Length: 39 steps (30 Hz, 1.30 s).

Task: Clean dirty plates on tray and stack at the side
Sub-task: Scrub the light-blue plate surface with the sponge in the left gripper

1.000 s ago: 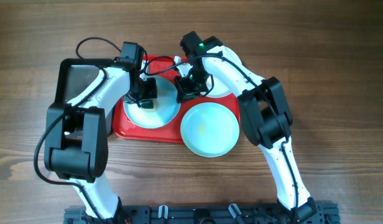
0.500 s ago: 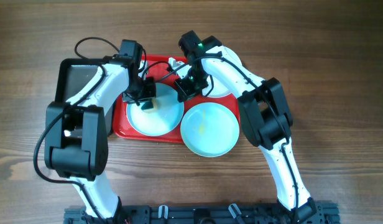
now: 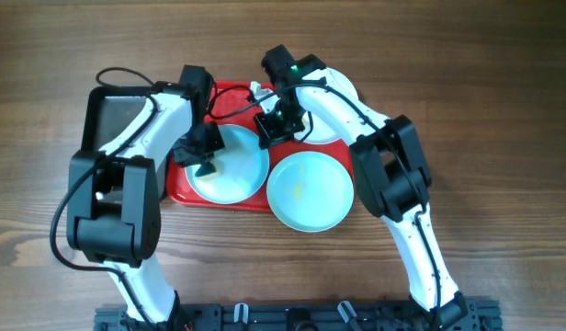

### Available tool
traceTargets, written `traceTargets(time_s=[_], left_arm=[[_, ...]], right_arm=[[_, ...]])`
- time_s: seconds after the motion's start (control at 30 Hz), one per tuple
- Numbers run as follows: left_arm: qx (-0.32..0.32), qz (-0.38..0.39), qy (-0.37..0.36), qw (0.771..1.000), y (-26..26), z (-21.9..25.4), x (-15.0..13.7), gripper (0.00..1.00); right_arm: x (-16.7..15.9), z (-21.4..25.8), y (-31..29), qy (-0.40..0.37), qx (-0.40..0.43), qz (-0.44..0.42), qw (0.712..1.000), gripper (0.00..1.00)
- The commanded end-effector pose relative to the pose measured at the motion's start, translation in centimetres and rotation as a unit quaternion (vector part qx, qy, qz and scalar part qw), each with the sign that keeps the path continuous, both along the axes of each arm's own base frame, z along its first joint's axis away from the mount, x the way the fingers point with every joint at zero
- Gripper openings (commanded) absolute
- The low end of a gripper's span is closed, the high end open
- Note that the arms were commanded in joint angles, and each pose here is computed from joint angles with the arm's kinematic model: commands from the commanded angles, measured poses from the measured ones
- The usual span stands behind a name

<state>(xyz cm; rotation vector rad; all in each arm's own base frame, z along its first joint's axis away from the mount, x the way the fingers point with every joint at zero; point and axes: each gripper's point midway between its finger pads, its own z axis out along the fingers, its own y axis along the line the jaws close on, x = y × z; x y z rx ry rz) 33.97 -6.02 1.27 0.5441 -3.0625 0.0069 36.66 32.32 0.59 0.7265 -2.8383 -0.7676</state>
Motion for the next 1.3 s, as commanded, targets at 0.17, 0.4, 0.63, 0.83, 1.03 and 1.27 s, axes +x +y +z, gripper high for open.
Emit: traceTargets(time_s=[0.17,0.4,0.63,0.83,1.03,1.27], left_arm=[[-0.173,0.009,-0.017,0.985,-5.9,0.7,1.7,0.04],[-0.163,-0.026,-0.046,0.985,-7.8,0.7,2.6,0.04],[-0.011,-0.039,0.014,0.999,-3.5,-0.3,-0.9,0.04],[0.116,-0.074,0.020,0.990,1.0,0.1,-1.3,0.04],[0.191,0.009,-0.075,0.979,3.1,0.9,2.5,0.04],[-0.010,0.011,-0.072,0.997,-3.9,-0.2,3.2,0.04]], right_arm=[[-2.3,-1.1,0.6,0.113,0.003,-0.087,0.990,0.04],[-2.2,-1.1,0.7,0.110,0.005,-0.087,0.990,0.04],[-1.9,-1.1,0.5,0.109,0.007,-0.090,0.990,0.04],[-1.4,-1.1,-0.2,0.110,0.007,-0.098,0.989,0.04],[-1.3,-1.1,-0.2,0.109,0.007,-0.097,0.989,0.04],[-1.3,-1.1,-0.2,0.103,0.010,-0.088,0.991,0.04]])
